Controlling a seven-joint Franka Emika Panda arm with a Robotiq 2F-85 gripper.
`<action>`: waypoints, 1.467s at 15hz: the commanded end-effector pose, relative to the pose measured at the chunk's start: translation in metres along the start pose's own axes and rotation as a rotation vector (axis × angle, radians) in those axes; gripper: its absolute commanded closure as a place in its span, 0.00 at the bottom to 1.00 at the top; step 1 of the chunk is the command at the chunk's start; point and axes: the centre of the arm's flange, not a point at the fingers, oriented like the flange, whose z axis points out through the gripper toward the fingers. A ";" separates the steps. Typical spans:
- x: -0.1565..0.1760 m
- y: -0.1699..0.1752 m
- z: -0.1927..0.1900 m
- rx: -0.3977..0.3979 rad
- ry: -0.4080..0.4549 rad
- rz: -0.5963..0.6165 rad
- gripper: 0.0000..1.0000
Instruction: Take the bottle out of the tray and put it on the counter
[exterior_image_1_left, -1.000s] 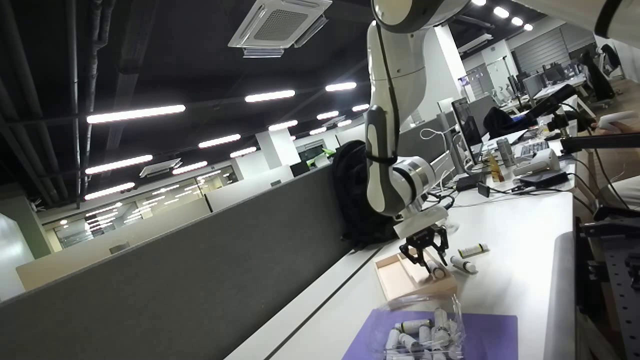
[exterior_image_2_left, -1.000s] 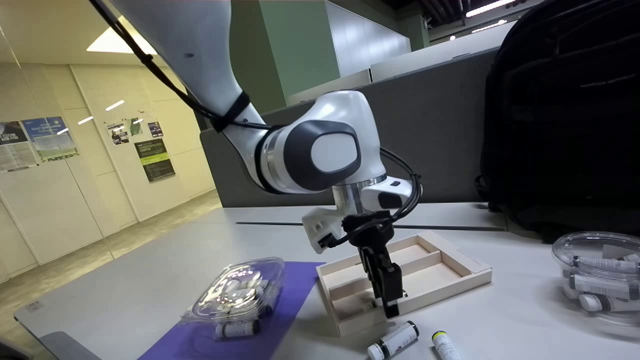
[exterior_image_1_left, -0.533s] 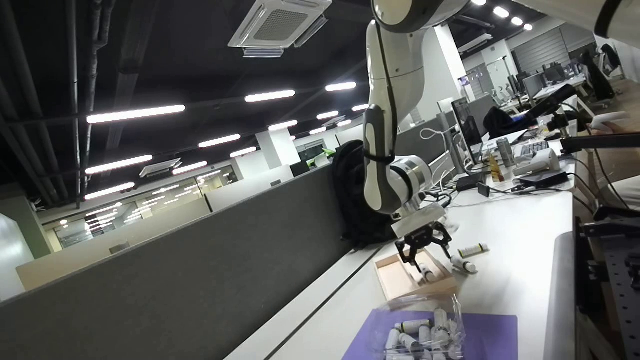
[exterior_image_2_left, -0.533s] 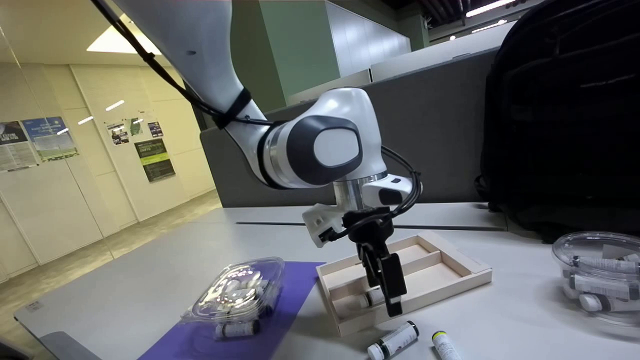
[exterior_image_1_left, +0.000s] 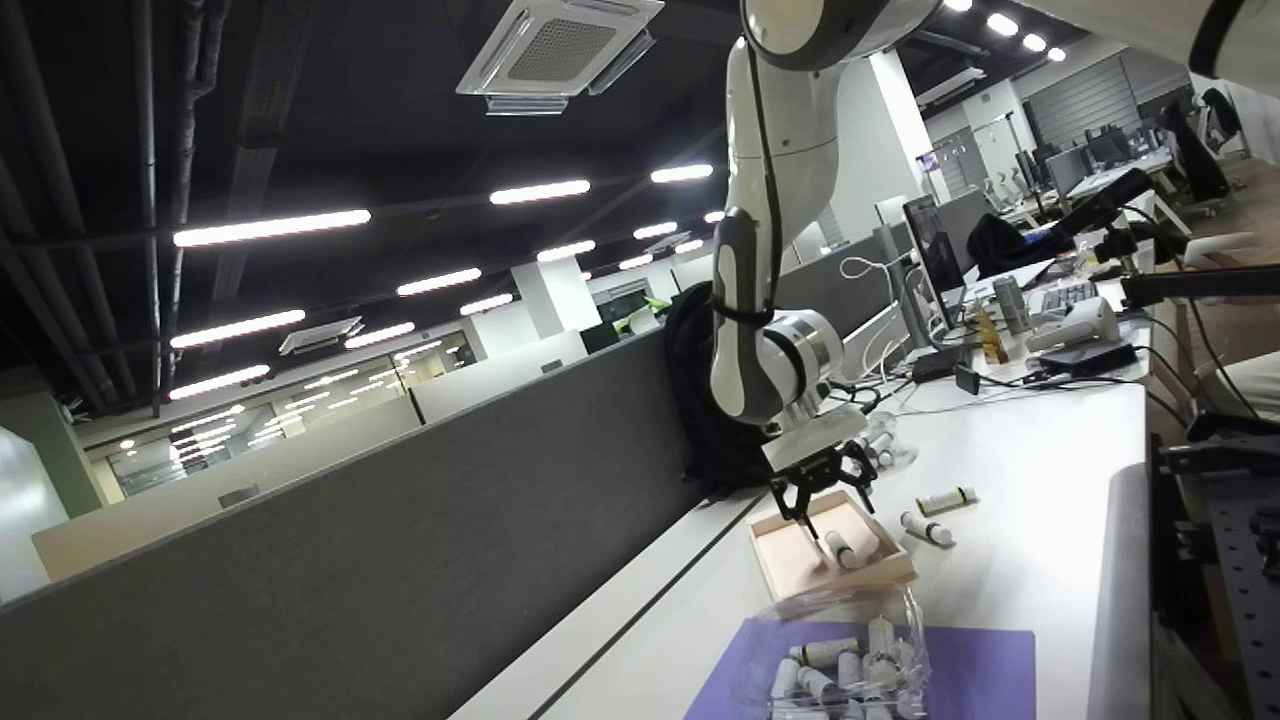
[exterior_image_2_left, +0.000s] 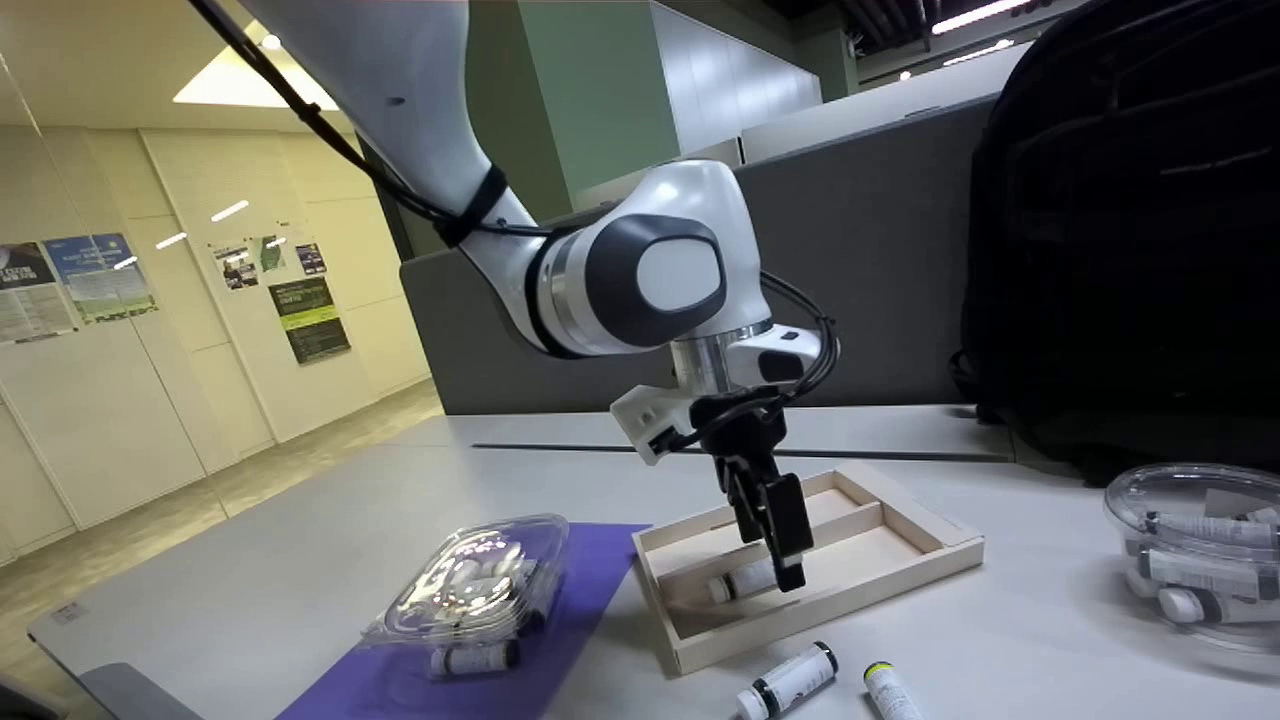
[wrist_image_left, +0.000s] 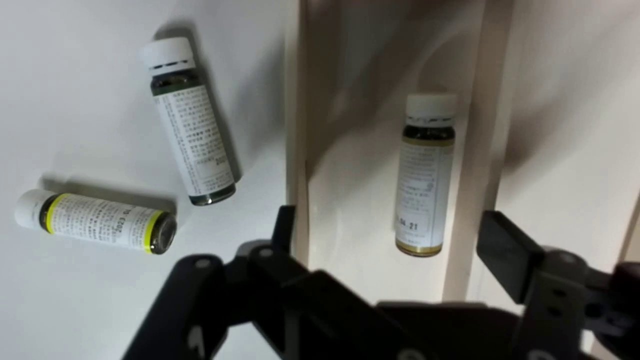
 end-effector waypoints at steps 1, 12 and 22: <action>0.006 -0.011 0.007 -0.015 0.000 0.019 0.38; 0.000 -0.008 0.006 -0.015 0.016 0.008 0.93; -0.039 0.082 -0.048 -0.014 0.006 0.074 0.93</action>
